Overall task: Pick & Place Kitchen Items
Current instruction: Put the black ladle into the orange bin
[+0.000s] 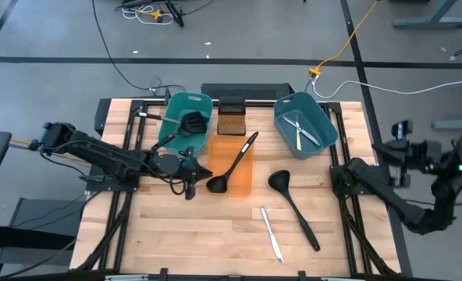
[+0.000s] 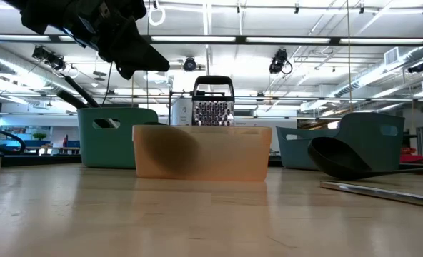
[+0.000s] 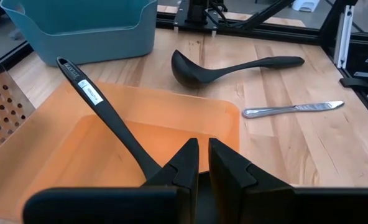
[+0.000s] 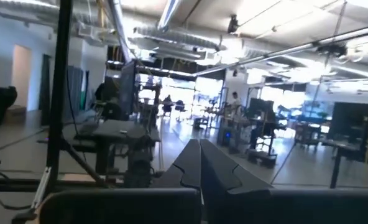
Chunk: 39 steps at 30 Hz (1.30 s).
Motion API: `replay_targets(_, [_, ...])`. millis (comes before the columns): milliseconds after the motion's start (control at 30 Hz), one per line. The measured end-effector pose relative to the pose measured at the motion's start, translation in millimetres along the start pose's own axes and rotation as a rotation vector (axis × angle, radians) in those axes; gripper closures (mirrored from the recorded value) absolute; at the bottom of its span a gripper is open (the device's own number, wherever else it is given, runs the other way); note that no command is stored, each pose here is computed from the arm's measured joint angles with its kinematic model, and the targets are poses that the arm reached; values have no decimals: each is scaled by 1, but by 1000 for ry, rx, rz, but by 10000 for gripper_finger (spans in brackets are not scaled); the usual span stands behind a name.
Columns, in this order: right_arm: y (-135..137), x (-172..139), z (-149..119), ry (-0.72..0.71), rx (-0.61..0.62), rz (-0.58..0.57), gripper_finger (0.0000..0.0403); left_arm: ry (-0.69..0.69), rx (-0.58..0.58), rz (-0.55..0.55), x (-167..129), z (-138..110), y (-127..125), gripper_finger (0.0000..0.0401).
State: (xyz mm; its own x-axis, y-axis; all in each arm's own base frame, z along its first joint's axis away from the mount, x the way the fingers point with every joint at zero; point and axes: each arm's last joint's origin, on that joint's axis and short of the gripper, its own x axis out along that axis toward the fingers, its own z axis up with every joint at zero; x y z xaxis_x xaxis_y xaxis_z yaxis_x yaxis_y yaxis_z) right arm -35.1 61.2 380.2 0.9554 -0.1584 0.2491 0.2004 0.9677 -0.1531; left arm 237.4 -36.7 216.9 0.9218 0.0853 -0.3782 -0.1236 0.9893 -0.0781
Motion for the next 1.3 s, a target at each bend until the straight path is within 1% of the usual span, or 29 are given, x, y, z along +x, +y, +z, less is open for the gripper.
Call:
replay_targets(67, [5, -7, -11, 19, 22, 5, 400, 1, -4, 0, 0, 0, 0, 357])
replay_targets(100, [6, -8, -11, 35, 27, 15, 400, 0, -5, 0, 0, 0, 0, 357])
replay_targets(167, [6, -10, -24, 152, 83, 10, 400, -1, -4, -5, 0, 0, -1, 357])
replay_targets(233, [0, 1, -19, 39, 23, 14, 399, -3, -4, 4, 0, 0, -1, 357])
replay_targets(300, [-6, 13, -25, -16, 50, 99, 399, -5, -3, 5, -1, 0, -2, 357])
replay_targets(367, [-13, 23, -34, -43, 66, 99, 399, -7, 0, 9, -1, 0, -2, 357])
replay_targets(433, [-19, 31, -45, -48, 83, 102, 399, -9, 0, 8, -1, 0, -3, 357])
replay_targets(567, [-32, 47, -83, 32, 154, 97, 398, -11, 0, 7, -1, 0, -3, 357])
replay_targets(667, [-39, 54, -99, 23, 152, 70, 398, -11, 0, 6, -1, 0, -3, 357])
replay_targets(833, [-47, 63, -123, 11, 142, 61, 398, -11, -1, 6, -1, 0, -3, 357])
replay_targets(967, [-55, 70, -149, 5, 159, 24, 399, -12, -7, 9, -1, 0, -4, 357])
replay_targets(1133, [-58, 77, -182, -8, 247, 75, 400, -12, -9, 5, -1, 0, -5, 357])
replay_targets(1233, [-55, 79, -190, 2, 271, 123, 400, -12, -16, 6, -1, 0, -5, 357])
replay_targets(1300, [-53, 80, -196, 24, 279, 118, 400, -12, -17, 6, -1, 0, -5, 357])
